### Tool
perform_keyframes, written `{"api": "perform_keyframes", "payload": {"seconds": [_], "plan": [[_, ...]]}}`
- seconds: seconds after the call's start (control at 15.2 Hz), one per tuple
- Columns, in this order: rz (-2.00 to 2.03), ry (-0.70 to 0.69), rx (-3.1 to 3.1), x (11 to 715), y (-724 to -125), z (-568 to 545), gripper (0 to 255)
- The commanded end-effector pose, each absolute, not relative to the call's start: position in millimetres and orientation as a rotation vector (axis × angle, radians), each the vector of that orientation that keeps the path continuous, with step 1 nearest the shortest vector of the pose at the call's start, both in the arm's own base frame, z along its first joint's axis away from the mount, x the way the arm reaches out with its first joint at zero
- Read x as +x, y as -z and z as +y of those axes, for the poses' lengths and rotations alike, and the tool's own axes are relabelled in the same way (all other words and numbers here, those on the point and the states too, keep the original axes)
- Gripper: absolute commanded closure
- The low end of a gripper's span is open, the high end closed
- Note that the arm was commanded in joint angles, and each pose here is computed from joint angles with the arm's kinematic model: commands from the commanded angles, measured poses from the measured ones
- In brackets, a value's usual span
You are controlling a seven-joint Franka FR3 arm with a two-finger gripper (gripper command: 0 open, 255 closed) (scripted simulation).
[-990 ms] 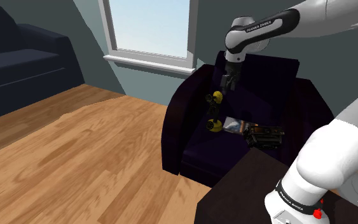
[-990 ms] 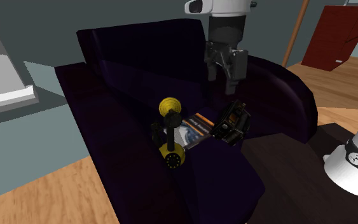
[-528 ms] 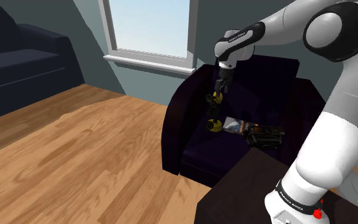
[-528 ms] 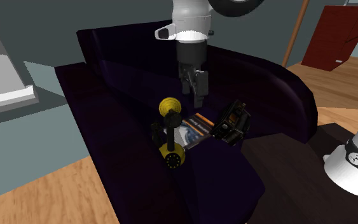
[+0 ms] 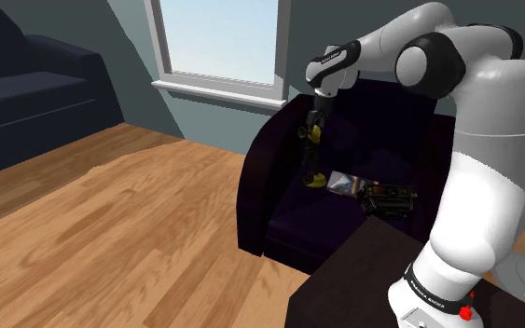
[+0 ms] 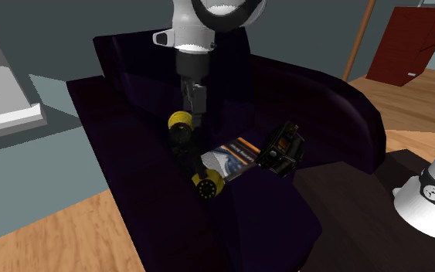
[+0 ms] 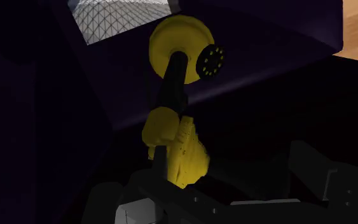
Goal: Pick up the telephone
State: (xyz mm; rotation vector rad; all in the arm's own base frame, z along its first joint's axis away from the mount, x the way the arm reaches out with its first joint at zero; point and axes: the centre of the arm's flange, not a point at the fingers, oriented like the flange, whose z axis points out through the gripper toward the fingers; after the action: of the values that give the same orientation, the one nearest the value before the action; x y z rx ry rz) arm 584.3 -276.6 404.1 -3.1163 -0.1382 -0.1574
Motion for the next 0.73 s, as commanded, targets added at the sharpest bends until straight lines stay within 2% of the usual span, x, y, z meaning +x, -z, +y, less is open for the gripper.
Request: {"api": "perform_keyframes", "payload": {"seconds": [0.0,0.2,0.66], "plan": [[-0.138,-0.043,-3.055,598.2,-334.2,-284.3,0],[-0.145,-0.042,-3.046,624.2,-309.5,-302.9,0],[-0.145,-0.042,-3.045,626.0,-276.1,-304.2,0]]}}
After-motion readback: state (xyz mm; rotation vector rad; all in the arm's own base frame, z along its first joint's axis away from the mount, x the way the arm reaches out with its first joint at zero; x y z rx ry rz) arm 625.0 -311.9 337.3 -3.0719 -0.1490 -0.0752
